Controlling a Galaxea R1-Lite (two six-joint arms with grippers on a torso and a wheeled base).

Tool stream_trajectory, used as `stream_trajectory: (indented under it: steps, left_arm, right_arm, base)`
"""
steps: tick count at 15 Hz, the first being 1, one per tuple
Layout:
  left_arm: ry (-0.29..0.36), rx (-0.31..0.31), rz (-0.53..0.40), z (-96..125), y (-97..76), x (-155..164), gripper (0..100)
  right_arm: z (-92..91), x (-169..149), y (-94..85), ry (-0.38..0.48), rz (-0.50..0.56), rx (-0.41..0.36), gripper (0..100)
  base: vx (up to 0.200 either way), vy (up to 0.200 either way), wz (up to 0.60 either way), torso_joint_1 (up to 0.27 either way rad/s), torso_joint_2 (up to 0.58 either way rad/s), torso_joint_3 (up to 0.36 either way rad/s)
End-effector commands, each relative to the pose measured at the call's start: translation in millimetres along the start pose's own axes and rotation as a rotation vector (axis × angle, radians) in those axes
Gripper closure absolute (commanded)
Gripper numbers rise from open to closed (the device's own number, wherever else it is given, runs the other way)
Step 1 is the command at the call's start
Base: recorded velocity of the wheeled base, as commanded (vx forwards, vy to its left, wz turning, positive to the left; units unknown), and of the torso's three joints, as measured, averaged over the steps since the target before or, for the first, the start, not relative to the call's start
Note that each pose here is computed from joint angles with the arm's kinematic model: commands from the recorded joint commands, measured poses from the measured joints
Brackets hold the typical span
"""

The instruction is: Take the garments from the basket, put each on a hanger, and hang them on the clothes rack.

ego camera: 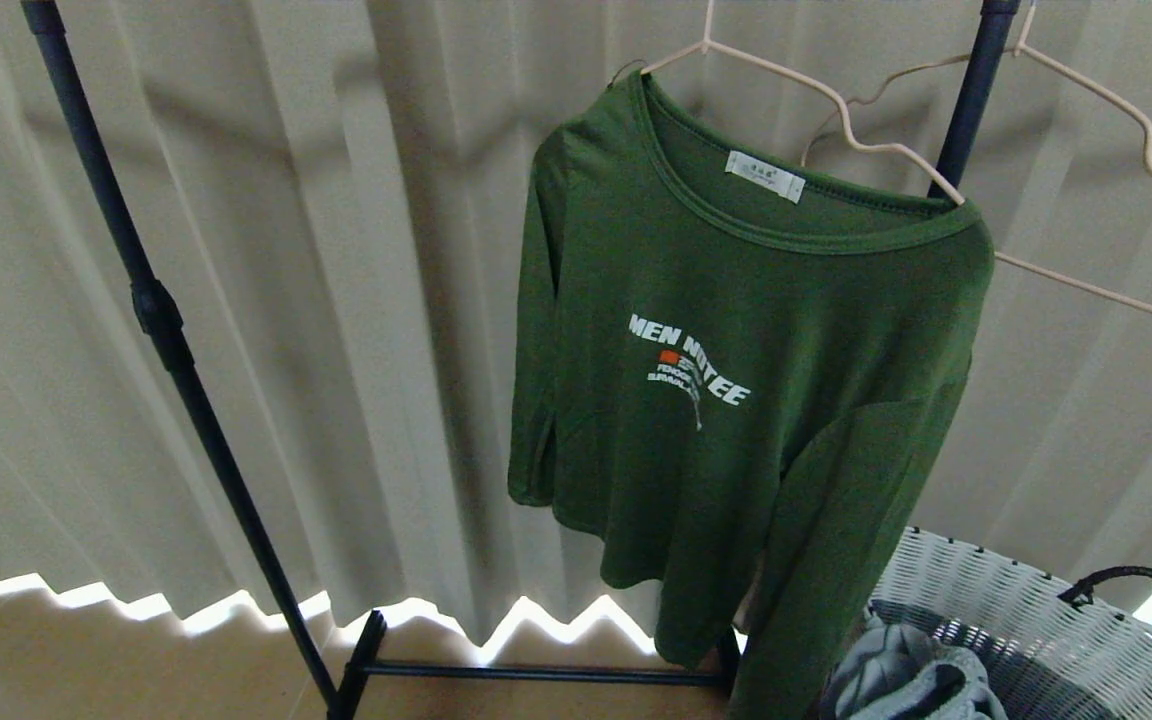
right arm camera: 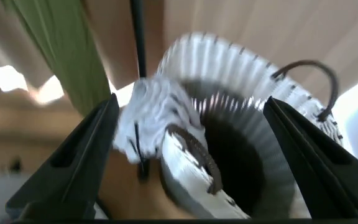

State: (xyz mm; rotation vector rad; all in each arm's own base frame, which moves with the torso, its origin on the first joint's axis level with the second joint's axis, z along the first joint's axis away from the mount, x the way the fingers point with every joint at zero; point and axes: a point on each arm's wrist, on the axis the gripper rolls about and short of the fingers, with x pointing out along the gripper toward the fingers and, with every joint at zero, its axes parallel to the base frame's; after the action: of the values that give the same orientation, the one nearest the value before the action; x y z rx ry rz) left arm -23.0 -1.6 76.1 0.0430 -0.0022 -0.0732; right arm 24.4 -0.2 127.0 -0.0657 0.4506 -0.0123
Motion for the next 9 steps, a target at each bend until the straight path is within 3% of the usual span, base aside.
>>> stream_trajectory:
  steps: [1, 4, 9]
  left_arm:
    - [-0.001, 0.000, 0.000, 0, 0.0, 0, 0]
    - [0.001, -0.006, 0.001, 0, 0.0, 0, 0]
    - [-0.001, -0.008, 0.001, 0, 0.0, 0, 0]
  right_arm:
    - [21.4, 74, 12.8, 0.353, 0.064, -0.162, 0]
    - [14.2, 115, 19.1, 0.494, 0.073, -0.193, 0]
    - [8.8, 146, 23.1, 0.566, 0.071, -0.205, 0]
  base:
    - [0.000, 0.000, 0.00, 0.000, 0.00, 0.000]
    - [0.000, 0.000, 0.00, 0.000, 0.00, 0.000]
    - [0.000, 0.000, 0.00, 0.000, 0.00, 0.000]
